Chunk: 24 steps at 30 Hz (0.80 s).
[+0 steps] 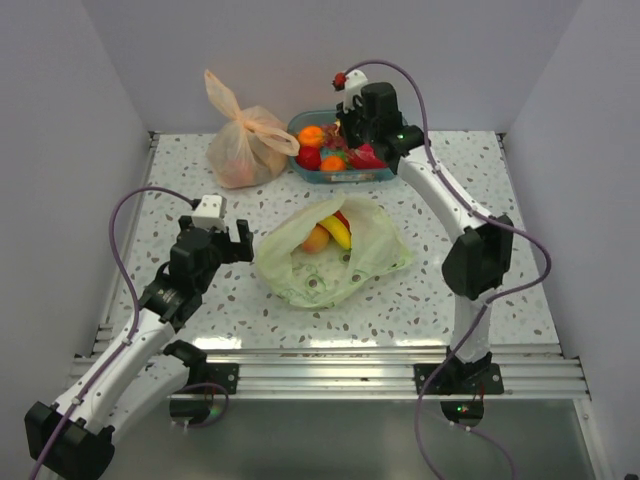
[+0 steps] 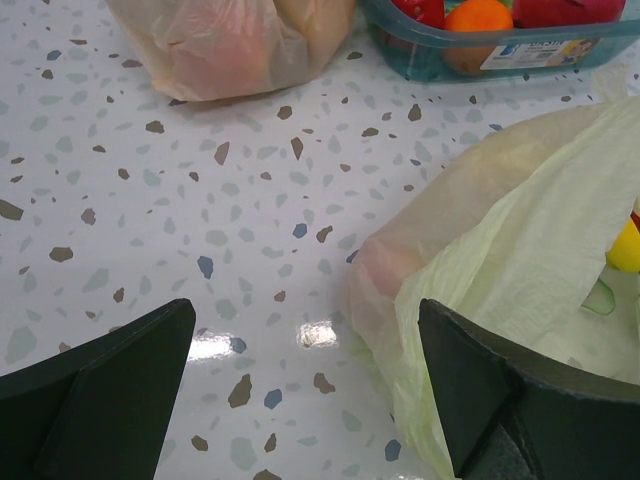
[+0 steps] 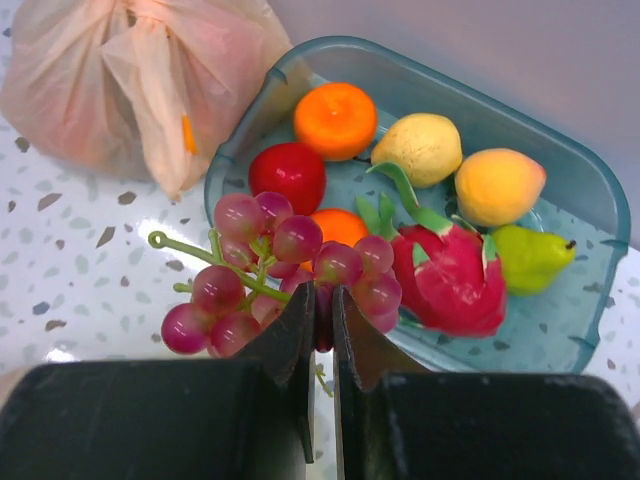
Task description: Untie the knot of the plastic bag and take out the fruit
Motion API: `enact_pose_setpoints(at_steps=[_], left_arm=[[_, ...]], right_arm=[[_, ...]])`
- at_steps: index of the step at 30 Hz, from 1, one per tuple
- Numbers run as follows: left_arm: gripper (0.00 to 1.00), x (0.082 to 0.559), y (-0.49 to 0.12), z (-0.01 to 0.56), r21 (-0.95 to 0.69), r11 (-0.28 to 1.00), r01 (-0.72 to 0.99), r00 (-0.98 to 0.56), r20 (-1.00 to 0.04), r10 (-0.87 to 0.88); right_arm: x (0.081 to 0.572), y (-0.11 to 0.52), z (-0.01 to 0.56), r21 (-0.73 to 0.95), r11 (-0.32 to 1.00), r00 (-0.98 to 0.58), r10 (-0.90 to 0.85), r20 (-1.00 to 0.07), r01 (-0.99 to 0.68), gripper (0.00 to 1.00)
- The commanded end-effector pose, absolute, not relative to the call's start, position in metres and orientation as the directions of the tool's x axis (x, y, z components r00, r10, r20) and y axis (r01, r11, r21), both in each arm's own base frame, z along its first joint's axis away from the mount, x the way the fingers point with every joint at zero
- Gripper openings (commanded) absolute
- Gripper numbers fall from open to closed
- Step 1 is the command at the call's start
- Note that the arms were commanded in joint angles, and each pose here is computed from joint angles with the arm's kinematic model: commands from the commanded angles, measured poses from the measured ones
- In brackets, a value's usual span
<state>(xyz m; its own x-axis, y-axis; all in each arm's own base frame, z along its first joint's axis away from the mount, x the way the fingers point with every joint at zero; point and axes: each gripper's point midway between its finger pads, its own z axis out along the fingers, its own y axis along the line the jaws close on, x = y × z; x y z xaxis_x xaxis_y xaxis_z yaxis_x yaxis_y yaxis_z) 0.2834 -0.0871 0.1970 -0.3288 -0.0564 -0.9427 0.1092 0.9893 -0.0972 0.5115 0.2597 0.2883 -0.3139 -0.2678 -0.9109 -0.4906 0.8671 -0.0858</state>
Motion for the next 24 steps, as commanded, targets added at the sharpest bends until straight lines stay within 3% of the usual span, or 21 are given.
enact_pose_setpoints(at_steps=[1,10,13,14,18,24], left_arm=[[1.00,0.290,-0.085,0.211,-0.091,0.990,0.105,-0.279,-0.958,-0.059],[1.00,0.294,-0.086,0.202,-0.076,0.992,0.101,-0.308,-0.951,-0.041],[1.00,0.294,-0.086,0.201,-0.071,0.992,0.100,-0.314,-0.949,-0.037],[1.00,0.294,-0.086,0.200,-0.072,0.992,0.099,-0.316,-0.948,-0.038],[1.00,0.294,-0.086,0.202,-0.074,0.992,0.103,-0.311,-0.950,-0.039],[1.00,0.293,-0.086,0.205,-0.078,0.991,0.106,-0.302,-0.952,-0.043]], right_arm=[[0.551,0.271,0.329,-0.101,0.856,-0.143,-0.199,-0.970,-0.507,0.00],[0.629,0.287,0.260,-0.139,0.871,-0.137,-0.227,-0.964,-0.471,0.00],[0.638,0.287,0.246,-0.138,0.885,-0.142,-0.221,-0.965,-0.445,0.30],[0.638,0.287,0.244,-0.130,0.886,-0.145,-0.214,-0.966,-0.445,0.51],[0.627,0.289,0.245,-0.091,0.878,-0.164,-0.188,-0.968,-0.469,0.81],[0.592,0.282,0.272,-0.040,0.874,-0.184,-0.147,-0.972,-0.485,0.90]])
